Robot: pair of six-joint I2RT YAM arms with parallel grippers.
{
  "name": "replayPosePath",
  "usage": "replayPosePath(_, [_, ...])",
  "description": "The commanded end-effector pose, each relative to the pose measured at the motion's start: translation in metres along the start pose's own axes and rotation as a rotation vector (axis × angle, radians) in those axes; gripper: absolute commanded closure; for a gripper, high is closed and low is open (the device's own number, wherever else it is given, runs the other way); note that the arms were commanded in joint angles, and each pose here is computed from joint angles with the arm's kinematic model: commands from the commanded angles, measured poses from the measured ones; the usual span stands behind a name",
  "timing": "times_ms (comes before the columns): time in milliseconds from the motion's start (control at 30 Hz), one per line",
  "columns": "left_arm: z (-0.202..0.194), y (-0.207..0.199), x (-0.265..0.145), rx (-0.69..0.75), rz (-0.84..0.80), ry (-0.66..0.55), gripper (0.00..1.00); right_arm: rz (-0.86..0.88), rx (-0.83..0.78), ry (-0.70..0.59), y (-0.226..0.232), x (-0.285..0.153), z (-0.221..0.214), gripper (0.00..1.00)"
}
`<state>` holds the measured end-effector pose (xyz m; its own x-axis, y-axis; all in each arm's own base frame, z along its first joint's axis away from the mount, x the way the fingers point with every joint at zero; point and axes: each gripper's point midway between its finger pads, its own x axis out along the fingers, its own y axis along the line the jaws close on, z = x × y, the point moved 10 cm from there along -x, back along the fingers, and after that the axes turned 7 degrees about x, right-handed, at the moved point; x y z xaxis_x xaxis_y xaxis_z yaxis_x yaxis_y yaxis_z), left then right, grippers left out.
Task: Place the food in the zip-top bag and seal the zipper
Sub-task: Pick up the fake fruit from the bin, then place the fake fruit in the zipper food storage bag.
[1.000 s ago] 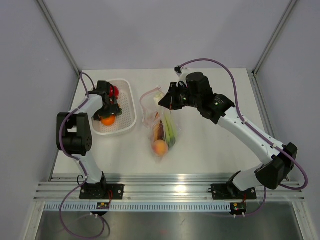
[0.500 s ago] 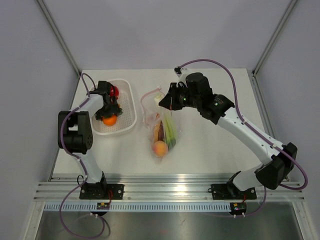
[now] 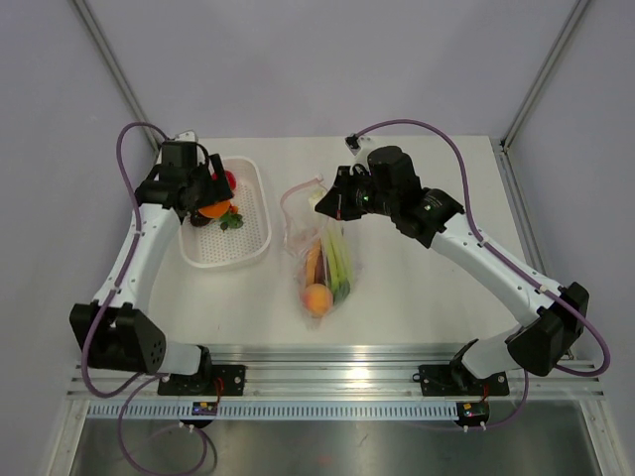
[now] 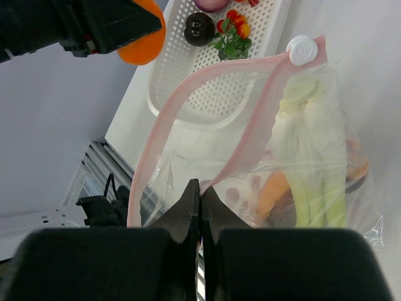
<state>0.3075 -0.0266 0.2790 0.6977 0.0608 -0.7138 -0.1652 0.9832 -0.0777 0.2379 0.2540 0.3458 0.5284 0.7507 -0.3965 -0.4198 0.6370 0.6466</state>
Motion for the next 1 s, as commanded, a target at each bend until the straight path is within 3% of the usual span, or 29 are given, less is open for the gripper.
replayPosePath(0, [0.011, -0.022, -0.048, 0.056, -0.17, -0.098, 0.41, 0.084, -0.014, -0.081, 0.017, -0.009, 0.017, 1.0])
replayPosePath(67, [0.019, -0.035, -0.077, 0.064, -0.296, -0.151, 0.43, 0.083, -0.009, -0.078, 0.017, -0.007, 0.017, 1.0])
replayPosePath(200, [0.02, -0.069, -0.11, 0.139, -0.54, -0.139, 0.44, 0.082, 0.001, -0.078, 0.016, -0.005, 0.017, 1.0])
replayPosePath(533, [-0.003, -0.12, -0.146, 0.149, -0.95, -0.116, 0.44, 0.085, 0.014, -0.078, 0.017, -0.004, 0.018, 1.0])
replayPosePath(733, [-0.013, -0.127, -0.138, 0.134, -0.971, -0.099, 0.44, 0.09, 0.018, -0.074, 0.018, -0.003, 0.018, 1.0])
replayPosePath(967, [-0.005, -0.128, -0.154, 0.096, -1.043, -0.185, 0.43, 0.094, 0.023, -0.068, 0.019, -0.003, 0.018, 1.0])
